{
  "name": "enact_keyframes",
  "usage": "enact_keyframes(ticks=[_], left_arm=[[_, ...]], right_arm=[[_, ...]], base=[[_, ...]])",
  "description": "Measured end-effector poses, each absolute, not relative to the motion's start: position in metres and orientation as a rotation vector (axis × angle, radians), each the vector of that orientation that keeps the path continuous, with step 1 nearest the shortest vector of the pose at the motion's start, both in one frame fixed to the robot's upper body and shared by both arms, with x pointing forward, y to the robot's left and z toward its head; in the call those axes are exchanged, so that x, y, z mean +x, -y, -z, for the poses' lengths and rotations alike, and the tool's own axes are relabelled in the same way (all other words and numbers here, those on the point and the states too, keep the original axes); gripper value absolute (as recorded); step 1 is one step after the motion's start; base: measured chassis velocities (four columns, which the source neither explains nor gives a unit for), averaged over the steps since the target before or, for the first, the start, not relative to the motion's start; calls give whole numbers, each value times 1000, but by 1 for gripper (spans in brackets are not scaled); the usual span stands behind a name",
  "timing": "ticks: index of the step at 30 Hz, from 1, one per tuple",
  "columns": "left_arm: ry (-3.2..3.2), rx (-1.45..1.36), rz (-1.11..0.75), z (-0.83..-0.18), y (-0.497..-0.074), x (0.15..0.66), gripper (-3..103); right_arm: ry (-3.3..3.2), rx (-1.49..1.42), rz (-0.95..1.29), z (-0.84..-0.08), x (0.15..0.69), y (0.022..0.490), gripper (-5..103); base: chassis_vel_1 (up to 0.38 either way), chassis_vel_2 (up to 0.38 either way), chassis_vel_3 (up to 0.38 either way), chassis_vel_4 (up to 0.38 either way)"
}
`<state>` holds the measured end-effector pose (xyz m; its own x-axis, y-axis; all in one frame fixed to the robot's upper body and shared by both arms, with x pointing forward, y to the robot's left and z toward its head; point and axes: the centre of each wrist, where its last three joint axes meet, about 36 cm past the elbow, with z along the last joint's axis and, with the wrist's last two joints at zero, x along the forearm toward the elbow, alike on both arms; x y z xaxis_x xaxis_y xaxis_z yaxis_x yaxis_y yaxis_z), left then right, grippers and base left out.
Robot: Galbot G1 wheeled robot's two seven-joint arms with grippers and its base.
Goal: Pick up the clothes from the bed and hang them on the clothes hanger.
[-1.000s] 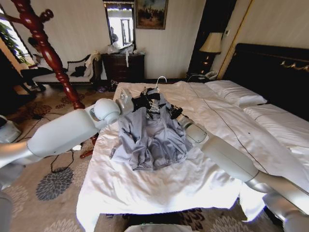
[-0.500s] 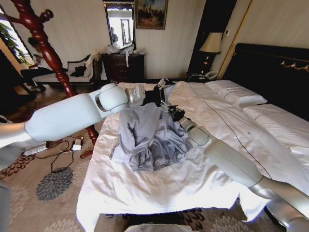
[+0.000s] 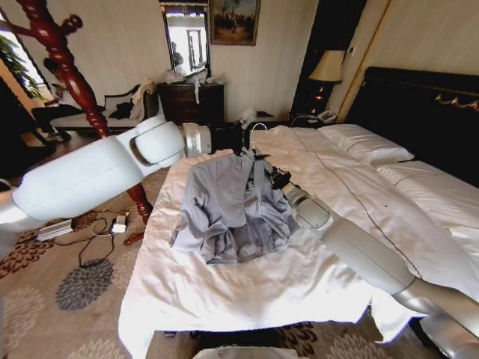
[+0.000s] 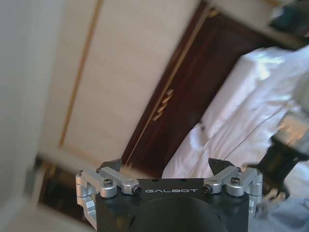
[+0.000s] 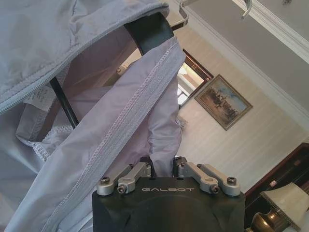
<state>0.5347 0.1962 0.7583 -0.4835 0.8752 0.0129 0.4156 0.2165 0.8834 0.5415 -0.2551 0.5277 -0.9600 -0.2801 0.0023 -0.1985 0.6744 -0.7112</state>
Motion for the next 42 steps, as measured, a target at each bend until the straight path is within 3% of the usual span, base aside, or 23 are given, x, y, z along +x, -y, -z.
enact_keyframes(ticks=[11, 21, 31, 35, 42], left_arm=[[-2383, 1126, -1011, -723, -270, 530, 100], [-2511, 1201, -935, -712, -305, 541, 100], [-2483, 1396, -997, -704, -309, 552, 103], [-2455, 1471, -1006, -705, -307, 556, 99], [-2501, 1515, -890, -704, -306, 561, 99]], right_arm=[[-2726, -369, 1180, -520, 544, 259, 19], [-2661, -362, 1226, -517, 540, 262, 19], [-2570, -348, 1309, -518, 544, 271, 19], [-2524, -344, 1346, -519, 545, 273, 19], [-2435, -345, 1423, -517, 546, 272, 19]], base=[[0, 0, 0, 0], [0, 0, 0, 0], [0, 0, 0, 0], [0, 0, 0, 0], [0, 0, 0, 0]])
